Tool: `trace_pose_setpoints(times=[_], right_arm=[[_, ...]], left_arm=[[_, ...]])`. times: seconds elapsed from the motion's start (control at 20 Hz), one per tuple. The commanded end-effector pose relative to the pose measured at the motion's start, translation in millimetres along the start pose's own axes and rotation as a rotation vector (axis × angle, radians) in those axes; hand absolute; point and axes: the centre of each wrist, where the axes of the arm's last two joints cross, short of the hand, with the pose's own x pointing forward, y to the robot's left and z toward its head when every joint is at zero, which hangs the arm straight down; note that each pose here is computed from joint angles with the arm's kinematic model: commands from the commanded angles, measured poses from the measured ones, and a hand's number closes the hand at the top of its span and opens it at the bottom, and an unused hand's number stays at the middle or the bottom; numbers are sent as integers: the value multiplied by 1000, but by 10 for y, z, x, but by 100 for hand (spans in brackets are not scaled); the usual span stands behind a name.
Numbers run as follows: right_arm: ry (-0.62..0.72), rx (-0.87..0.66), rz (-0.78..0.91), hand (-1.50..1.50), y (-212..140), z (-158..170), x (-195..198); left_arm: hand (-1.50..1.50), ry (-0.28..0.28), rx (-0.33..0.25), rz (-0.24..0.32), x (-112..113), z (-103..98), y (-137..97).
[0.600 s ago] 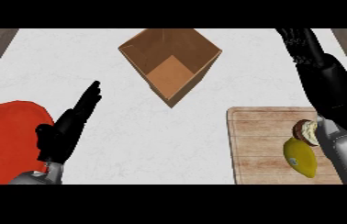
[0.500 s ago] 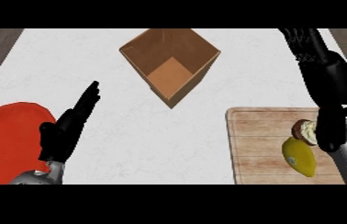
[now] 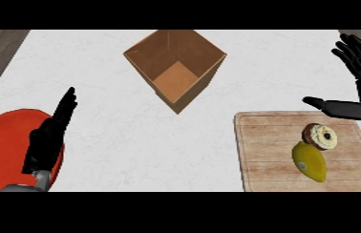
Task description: Pick the cupcake from the cutting board and place it in the cardboard box
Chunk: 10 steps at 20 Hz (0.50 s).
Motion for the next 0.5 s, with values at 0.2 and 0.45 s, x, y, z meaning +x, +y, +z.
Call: trace_pose_setpoints(times=[0.2,0.45], right_arm=[[17,50,100,-150,-635,393,-365],[104,262,459,-150,-1024,172,161]], left_arm=[[0,22,17,-2,-258,172,64],[0,2,11,-3,-89,-13,-43]])
